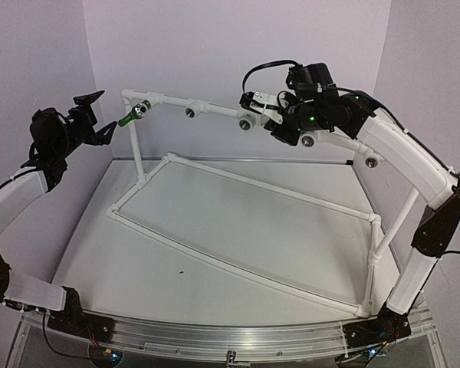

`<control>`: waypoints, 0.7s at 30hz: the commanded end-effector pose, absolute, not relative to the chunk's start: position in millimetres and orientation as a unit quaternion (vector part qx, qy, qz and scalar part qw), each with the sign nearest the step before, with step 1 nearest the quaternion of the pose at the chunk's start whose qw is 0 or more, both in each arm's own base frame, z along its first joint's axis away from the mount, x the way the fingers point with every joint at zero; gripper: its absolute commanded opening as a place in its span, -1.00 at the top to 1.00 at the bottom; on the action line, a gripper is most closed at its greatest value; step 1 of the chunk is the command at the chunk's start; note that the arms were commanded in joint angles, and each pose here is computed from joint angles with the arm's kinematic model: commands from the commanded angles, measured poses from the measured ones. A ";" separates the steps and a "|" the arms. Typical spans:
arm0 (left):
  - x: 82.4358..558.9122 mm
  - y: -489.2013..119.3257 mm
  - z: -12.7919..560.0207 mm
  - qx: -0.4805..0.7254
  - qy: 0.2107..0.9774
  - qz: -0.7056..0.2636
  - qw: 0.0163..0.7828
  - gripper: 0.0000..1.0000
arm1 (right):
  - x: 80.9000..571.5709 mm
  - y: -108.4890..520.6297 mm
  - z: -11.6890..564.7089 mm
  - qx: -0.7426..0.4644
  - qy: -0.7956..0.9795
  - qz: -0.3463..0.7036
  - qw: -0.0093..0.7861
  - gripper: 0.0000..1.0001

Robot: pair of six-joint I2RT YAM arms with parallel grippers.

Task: Install the water faucets

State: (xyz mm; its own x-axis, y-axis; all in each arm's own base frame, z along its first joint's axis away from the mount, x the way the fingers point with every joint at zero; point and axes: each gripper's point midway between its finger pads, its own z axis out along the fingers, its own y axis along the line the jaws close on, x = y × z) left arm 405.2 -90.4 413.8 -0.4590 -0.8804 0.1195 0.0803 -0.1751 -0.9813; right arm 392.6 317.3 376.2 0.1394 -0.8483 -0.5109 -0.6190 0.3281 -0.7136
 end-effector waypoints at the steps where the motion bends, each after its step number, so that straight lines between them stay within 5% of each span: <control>1: 408.3 -104.9 430.3 -0.358 0.516 -0.706 0.328 -0.94 | 379.0 329.8 372.3 -0.560 0.660 -0.070 0.495 1.00; 11: 417.1 -135.5 424.0 -0.357 0.519 -0.719 0.292 -0.85 | 380.0 330.1 371.2 -0.556 0.665 -0.068 0.495 1.00; 21: 423.5 -163.7 424.6 -0.335 0.511 -0.736 0.291 -0.40 | 380.4 329.9 374.9 -0.552 0.665 -0.069 0.498 1.00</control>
